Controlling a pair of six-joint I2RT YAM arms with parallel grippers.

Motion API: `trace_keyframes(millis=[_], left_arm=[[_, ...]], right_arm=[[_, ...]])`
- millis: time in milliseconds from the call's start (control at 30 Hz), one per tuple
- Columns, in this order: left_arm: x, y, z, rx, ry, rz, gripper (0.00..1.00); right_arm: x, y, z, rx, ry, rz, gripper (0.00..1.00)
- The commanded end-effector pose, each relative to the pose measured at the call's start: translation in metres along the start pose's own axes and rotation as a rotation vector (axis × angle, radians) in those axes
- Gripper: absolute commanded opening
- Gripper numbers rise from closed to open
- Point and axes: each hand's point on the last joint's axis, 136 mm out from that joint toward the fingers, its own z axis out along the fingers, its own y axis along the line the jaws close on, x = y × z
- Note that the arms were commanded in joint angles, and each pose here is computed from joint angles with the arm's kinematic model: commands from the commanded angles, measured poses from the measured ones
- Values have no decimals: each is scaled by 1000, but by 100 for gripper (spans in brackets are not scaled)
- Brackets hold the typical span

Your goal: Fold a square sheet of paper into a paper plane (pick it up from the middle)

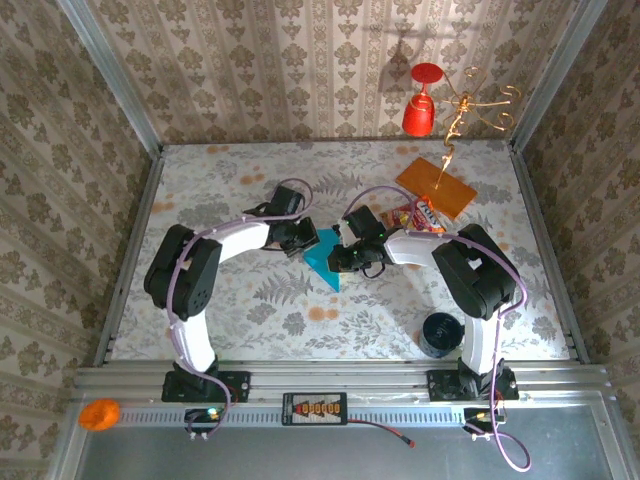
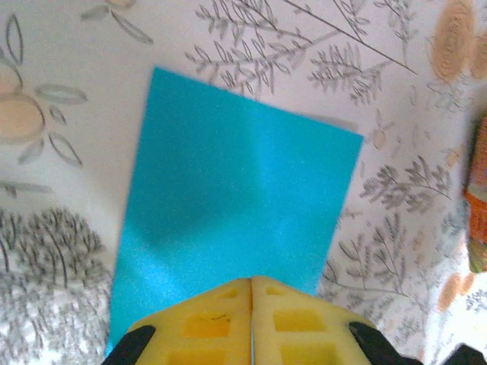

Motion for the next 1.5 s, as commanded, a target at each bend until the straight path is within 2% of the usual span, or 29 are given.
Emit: trace_keyframes(millis=[0, 200, 567, 1467], left_arm=[[4, 14, 7, -63, 67, 62, 9], [1, 20, 16, -93, 109, 82, 8], [18, 36, 29, -157, 199, 96, 7], [23, 36, 35, -151, 231, 113, 5]], right_arm=[[-8, 3, -10, 3, -24, -17, 10], [-9, 4, -11, 1, -26, -25, 10], [-17, -2, -13, 47, -63, -41, 9], [-12, -14, 0, 78, -35, -31, 9]])
